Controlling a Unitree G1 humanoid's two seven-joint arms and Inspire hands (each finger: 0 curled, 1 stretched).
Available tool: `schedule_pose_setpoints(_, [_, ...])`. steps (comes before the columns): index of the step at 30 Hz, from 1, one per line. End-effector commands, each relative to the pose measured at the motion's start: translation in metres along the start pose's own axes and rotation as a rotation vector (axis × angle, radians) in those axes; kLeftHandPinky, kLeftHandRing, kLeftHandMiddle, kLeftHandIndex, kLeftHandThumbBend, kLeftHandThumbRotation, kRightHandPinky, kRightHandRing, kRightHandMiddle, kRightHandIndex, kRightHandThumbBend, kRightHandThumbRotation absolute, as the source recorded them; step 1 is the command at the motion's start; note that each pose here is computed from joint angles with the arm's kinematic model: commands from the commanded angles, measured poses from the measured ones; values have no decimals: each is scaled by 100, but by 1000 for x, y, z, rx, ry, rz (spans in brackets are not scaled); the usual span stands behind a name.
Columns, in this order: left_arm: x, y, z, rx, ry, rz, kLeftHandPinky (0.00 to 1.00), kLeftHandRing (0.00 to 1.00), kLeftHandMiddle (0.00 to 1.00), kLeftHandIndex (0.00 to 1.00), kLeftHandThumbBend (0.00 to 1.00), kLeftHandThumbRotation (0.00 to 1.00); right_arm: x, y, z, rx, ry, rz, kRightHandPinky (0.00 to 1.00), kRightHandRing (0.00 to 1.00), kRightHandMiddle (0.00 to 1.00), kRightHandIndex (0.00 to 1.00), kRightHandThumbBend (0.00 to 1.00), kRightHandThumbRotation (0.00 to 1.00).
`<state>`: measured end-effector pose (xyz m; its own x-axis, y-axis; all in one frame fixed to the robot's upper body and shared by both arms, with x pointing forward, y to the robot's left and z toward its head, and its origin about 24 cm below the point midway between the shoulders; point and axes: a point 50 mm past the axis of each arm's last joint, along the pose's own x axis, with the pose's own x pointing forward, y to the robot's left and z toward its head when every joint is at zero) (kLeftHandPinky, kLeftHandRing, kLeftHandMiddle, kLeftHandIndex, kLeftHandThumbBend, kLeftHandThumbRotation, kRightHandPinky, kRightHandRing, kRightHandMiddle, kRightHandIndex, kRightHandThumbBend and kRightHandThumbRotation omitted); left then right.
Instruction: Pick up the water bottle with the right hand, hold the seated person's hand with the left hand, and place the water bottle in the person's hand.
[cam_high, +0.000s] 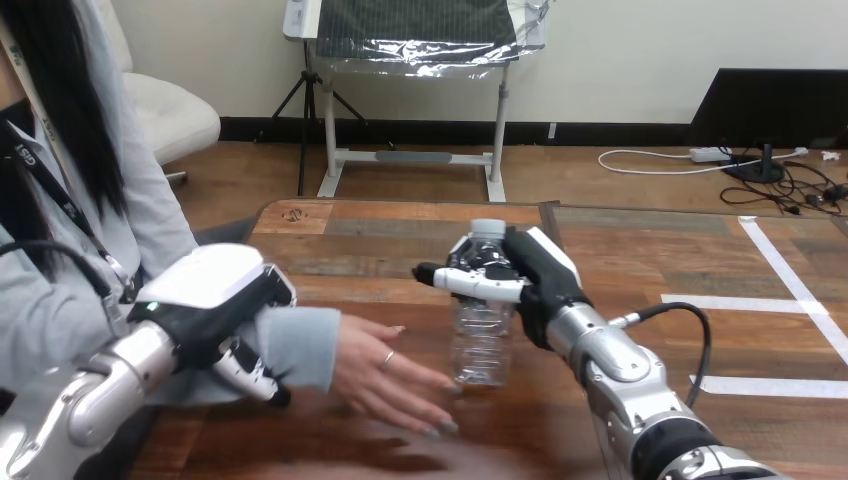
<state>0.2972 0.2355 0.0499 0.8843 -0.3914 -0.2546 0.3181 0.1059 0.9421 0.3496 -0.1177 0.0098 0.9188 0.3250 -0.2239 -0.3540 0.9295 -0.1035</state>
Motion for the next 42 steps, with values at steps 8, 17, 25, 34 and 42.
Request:
schedule_pose_setpoints(8, [32,80,35,97,-166,247,16,21,27,27,86,0,24,18,100,-52,-373,66,8,13,20,22,63,0])
schedule_pose_setpoints(17, [36,82,38,88,-176,251,17,22,28,28,90,0,21,28,104,-45,-442,101,8,13,20,22,62,0])
schedule_pose_setpoints(25, [39,83,39,84,-170,249,17,23,29,29,91,0,18,36,107,-26,-507,139,7,12,19,21,63,0])
schedule_pose_setpoints(34, [42,85,42,73,-179,249,19,24,30,30,93,0,13,44,112,-14,-578,164,7,12,19,22,65,0])
schedule_pose_setpoints(42, [43,86,45,76,-179,249,19,24,31,30,93,0,10,47,114,1,-615,186,8,13,20,22,64,0])
